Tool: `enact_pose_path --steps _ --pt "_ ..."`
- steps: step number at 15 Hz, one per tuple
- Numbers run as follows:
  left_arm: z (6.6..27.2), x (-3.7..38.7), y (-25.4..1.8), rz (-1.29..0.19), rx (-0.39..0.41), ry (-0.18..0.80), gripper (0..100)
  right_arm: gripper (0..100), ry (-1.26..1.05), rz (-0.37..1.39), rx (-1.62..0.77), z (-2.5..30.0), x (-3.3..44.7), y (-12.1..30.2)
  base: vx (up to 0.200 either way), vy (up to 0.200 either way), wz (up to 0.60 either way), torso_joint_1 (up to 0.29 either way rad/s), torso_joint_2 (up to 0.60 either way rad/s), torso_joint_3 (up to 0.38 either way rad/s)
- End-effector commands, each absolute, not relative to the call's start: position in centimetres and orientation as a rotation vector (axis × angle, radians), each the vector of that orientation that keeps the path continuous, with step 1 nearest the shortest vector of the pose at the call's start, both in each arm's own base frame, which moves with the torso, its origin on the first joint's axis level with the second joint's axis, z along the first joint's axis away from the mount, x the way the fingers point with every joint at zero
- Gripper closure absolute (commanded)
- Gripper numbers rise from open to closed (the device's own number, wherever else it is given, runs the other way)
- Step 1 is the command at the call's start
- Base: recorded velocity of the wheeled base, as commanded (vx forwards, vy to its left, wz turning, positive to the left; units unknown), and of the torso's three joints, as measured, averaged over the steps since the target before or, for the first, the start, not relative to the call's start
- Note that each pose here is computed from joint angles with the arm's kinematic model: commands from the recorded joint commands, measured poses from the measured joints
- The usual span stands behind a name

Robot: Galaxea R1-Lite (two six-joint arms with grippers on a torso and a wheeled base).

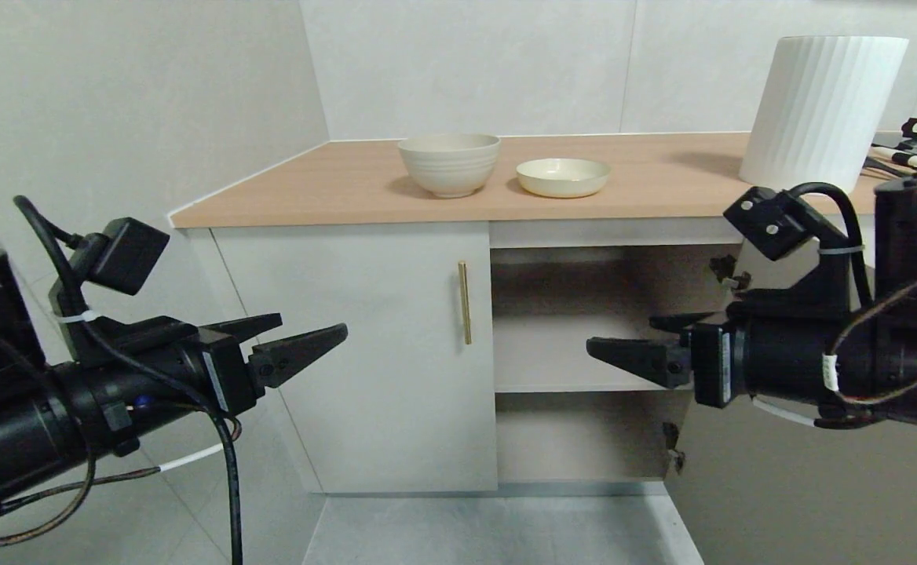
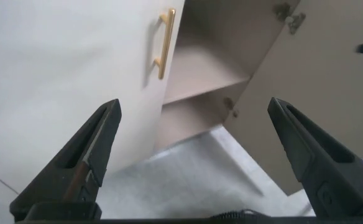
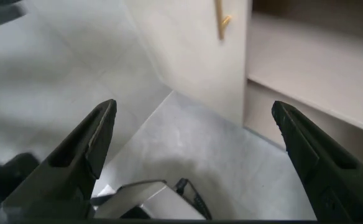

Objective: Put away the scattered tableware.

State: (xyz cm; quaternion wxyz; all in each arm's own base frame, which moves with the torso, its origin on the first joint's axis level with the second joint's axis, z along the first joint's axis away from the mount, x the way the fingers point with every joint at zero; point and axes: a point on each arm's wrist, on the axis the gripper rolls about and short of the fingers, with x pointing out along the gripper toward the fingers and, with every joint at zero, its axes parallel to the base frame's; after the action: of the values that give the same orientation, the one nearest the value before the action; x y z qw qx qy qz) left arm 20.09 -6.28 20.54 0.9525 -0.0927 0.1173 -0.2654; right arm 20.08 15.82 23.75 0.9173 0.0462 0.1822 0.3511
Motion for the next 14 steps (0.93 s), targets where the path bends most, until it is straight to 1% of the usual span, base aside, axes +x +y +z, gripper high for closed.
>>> enact_pose_path --steps 1,4,10,14 --pt "20.7 20.3 -6.3 -0.536 -0.190 0.235 0 0 0.423 0.700 0.081 22.5 21.9 16.9 0.000 0.000 0.00 0.000 0.00 0.000" --pt "20.8 20.4 -5.7 -0.513 -0.191 0.224 0 0 0.422 0.686 0.090 22.4 21.9 16.9 0.000 0.000 0.00 0.000 0.00 0.000" --pt "21.9 20.0 -4.7 -0.477 -0.192 0.175 0 0 0.431 0.698 0.082 22.0 21.4 16.7 0.200 0.000 0.00 0.002 0.00 0.003" --pt "21.8 20.1 -4.7 -0.477 -0.195 0.179 0 0 0.440 0.697 0.078 21.7 21.5 16.8 0.200 0.000 0.00 0.002 0.00 0.001"
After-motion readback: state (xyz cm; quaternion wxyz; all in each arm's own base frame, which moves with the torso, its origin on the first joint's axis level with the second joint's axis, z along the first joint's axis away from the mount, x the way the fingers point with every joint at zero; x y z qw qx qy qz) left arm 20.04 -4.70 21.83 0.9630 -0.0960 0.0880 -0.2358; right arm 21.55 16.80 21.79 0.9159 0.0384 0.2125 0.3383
